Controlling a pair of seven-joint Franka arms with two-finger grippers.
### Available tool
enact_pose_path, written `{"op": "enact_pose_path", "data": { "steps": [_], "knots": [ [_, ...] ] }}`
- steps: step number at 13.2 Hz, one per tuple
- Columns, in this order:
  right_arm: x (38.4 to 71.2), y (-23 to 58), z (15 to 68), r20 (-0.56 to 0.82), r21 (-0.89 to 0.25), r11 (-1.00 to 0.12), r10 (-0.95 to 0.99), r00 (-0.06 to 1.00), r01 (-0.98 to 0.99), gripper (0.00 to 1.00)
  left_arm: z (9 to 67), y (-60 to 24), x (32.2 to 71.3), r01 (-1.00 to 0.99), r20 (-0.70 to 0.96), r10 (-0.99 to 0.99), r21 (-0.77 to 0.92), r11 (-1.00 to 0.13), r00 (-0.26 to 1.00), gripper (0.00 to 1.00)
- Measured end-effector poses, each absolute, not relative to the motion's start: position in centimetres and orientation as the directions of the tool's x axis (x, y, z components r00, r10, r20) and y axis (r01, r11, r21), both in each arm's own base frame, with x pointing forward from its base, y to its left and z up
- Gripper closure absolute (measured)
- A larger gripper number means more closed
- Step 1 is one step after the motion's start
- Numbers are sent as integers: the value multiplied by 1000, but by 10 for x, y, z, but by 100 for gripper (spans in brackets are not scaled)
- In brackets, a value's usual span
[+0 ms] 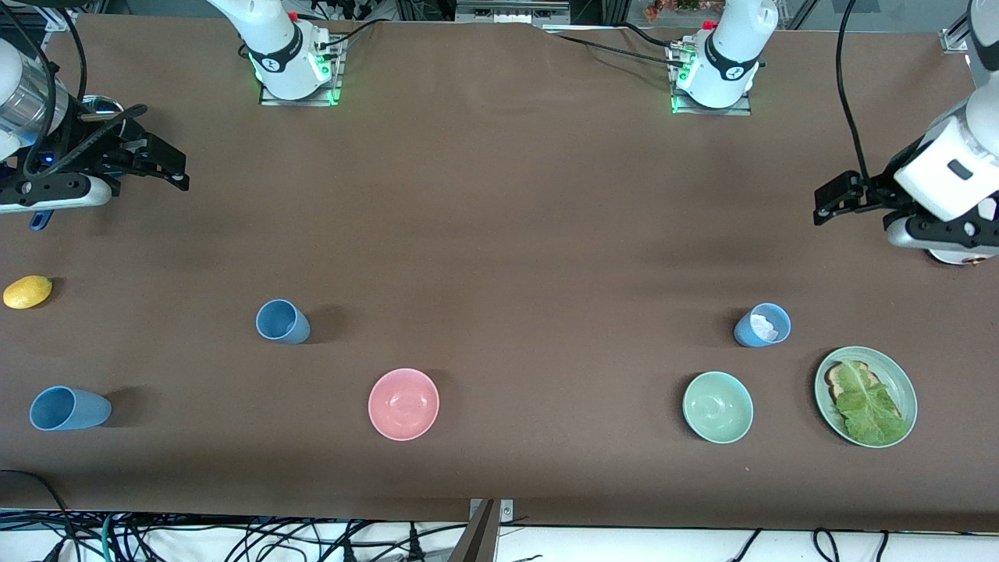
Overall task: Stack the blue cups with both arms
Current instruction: 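Reach the left gripper down to the small tissue-filled blue cup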
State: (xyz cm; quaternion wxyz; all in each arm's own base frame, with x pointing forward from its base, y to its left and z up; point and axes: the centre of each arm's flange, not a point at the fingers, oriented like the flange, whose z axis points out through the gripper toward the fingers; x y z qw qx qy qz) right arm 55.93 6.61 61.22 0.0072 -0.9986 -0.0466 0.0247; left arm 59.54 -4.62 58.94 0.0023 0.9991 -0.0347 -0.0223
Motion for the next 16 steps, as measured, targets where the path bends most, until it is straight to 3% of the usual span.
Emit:
{"op": "enact_pose_path", "data": {
  "steps": [16],
  "knots": [
    [561, 66, 609, -53, -17, -996, 93, 994, 93, 0, 465, -48, 626, -67, -37, -67, 8, -998, 997, 0]
  ]
}}
